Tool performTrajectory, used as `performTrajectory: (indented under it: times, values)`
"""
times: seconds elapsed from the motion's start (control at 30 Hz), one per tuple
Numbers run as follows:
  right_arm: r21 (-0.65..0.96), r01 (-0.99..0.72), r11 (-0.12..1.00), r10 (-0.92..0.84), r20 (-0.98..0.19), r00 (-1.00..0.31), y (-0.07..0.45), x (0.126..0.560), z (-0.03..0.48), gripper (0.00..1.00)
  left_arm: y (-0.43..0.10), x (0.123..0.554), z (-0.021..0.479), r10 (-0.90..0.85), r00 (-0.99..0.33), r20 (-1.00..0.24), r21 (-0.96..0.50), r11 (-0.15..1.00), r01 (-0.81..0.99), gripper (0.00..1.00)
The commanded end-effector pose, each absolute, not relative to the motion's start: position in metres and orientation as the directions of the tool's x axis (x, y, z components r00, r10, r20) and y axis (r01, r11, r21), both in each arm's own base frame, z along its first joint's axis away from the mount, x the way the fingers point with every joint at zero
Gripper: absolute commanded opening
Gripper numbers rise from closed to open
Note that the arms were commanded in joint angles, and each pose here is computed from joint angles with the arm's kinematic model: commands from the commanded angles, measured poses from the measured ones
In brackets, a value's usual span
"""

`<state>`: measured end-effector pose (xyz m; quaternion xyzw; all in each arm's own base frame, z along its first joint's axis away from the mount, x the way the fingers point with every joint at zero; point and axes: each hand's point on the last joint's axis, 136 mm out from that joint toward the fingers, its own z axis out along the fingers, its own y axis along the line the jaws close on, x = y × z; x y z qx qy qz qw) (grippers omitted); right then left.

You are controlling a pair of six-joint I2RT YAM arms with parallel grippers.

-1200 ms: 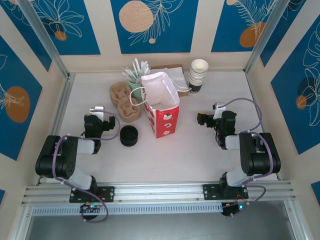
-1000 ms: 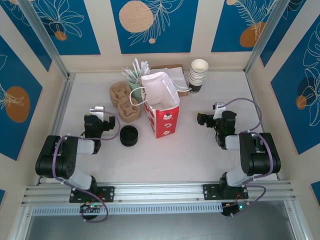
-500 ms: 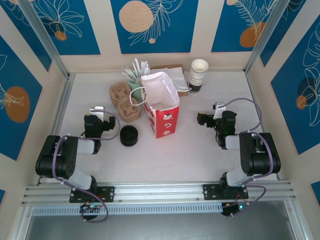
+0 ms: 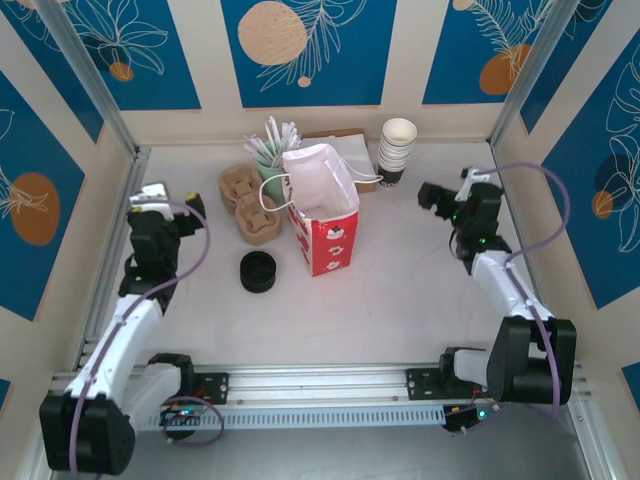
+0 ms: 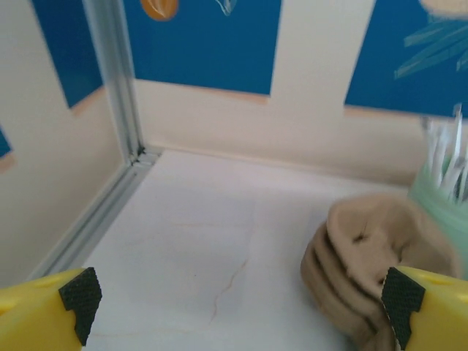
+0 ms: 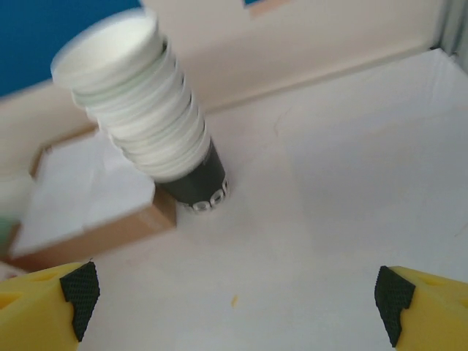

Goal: Pack the takeout coffee

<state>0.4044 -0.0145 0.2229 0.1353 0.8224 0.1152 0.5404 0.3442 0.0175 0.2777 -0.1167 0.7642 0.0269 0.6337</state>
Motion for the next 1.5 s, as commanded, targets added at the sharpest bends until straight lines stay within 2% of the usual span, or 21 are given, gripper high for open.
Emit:
performTrajectory:
  times: [0.0,0.1,0.23,0.4,0.47,0.63,0.7,0.8,0.93,1.07,1.47]
  values:
    - [0.476,0.243,0.846,0.529,-0.684,-0.502,-0.015,0.384,0.230,0.99,0.029,0.314,0.264,-0.278,-0.331,-0.902,-0.160,0.926,-0.342,1.00]
    - [0.530,0.233,0.816,0.562,-0.628,-0.538,-0.005,0.394,0.261,0.99,0.029,0.303,0.277,-0.336,-0.361,-0.870,-0.197,0.907,-0.371,1.00]
    - [0.569,0.231,0.789,0.577,-0.560,-0.594,0.009,0.419,0.284,0.99,0.005,0.298,0.287,-0.370,-0.431,-0.823,-0.270,0.923,-0.276,1.00]
    - [0.556,0.251,0.792,0.569,-0.524,-0.634,0.020,0.461,0.297,0.88,-0.012,0.291,0.290,-0.359,-0.493,-0.792,-0.301,0.933,-0.195,1.00]
    - [0.539,0.259,0.802,0.556,-0.512,-0.655,0.025,0.477,0.296,0.82,-0.016,0.289,0.294,-0.350,-0.504,-0.789,-0.303,0.936,-0.176,1.00]
    - [0.467,0.303,0.831,0.533,-0.511,-0.675,0.030,0.515,0.285,0.75,-0.019,0.284,0.297,-0.331,-0.526,-0.784,-0.296,0.943,-0.153,1.00]
    - [0.445,0.310,0.840,0.522,-0.512,-0.682,0.032,0.527,0.279,0.68,-0.020,0.283,0.297,-0.330,-0.530,-0.781,-0.299,0.943,-0.147,1.00]
    - [0.417,0.321,0.850,0.512,-0.516,-0.686,0.034,0.542,0.270,0.64,-0.021,0.283,0.298,-0.328,-0.534,-0.779,-0.300,0.943,-0.142,1.00]
    - [0.403,0.325,0.856,0.505,-0.518,-0.690,0.037,0.555,0.259,0.59,-0.020,0.282,0.298,-0.326,-0.535,-0.779,-0.295,0.944,-0.145,1.00]
    - [0.405,0.316,0.858,0.500,-0.519,-0.694,0.041,0.565,0.250,0.50,-0.019,0.281,0.298,-0.328,-0.538,-0.776,-0.292,0.944,-0.154,1.00]
    - [0.386,0.302,0.871,0.478,-0.528,-0.702,0.043,0.578,0.236,0.40,-0.018,0.281,0.293,-0.339,-0.546,-0.766,-0.295,0.940,-0.169,1.00]
